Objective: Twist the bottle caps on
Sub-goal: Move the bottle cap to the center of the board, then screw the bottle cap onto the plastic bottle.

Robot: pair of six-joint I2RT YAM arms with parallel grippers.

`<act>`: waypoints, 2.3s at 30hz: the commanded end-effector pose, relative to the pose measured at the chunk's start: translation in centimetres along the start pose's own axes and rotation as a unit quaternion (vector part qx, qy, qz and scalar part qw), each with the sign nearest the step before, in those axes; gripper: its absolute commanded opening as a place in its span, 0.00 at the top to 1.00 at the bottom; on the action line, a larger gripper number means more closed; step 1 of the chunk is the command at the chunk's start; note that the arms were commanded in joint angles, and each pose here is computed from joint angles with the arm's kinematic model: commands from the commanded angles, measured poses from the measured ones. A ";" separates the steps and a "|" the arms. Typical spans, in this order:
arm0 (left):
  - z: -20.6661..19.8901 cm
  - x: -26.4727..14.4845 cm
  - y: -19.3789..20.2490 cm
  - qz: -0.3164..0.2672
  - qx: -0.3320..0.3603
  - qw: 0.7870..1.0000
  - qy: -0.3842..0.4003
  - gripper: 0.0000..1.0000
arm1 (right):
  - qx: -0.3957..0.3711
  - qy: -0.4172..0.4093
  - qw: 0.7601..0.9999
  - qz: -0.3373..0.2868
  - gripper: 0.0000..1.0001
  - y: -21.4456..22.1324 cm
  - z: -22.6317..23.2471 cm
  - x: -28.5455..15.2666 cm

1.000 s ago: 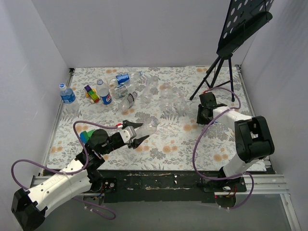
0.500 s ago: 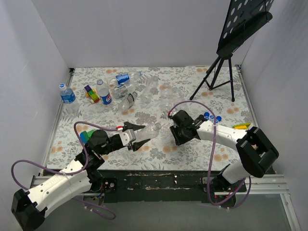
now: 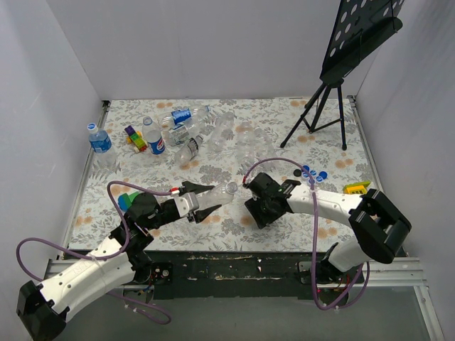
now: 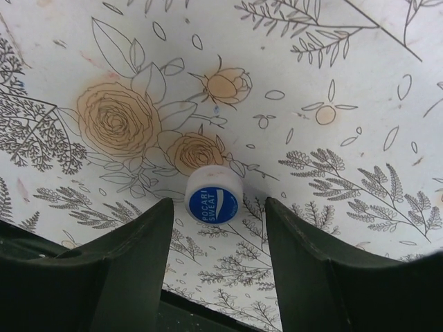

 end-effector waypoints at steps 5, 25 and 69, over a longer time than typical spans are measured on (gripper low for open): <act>0.6 -0.4 -0.2 0.001 0.018 1.000 -0.022 0.49 | -0.002 0.017 1.000 0.000 0.41 -1.0 -0.1 -1.2; 0.6 -0.2 0.3 0.011 0.013 1.000 -0.017 0.49 | -0.018 0.030 0.999 0.005 0.51 -1.9 0.5 -0.7; -1.0 0.4 2.1 0.062 -0.001 0.996 0.067 0.44 | -0.352 -0.234 0.829 -0.366 0.73 -7.3 5.7 -23.5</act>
Point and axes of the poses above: each gripper's point midway between its finger pads, its own x axis out along the fingers, its own z axis along the line the jaws close on, y = z × x, the point moved 6 cm from there along -x, back along the fingers, and after that the axes turned 2 degrees about -x, right-handed, at the moved point
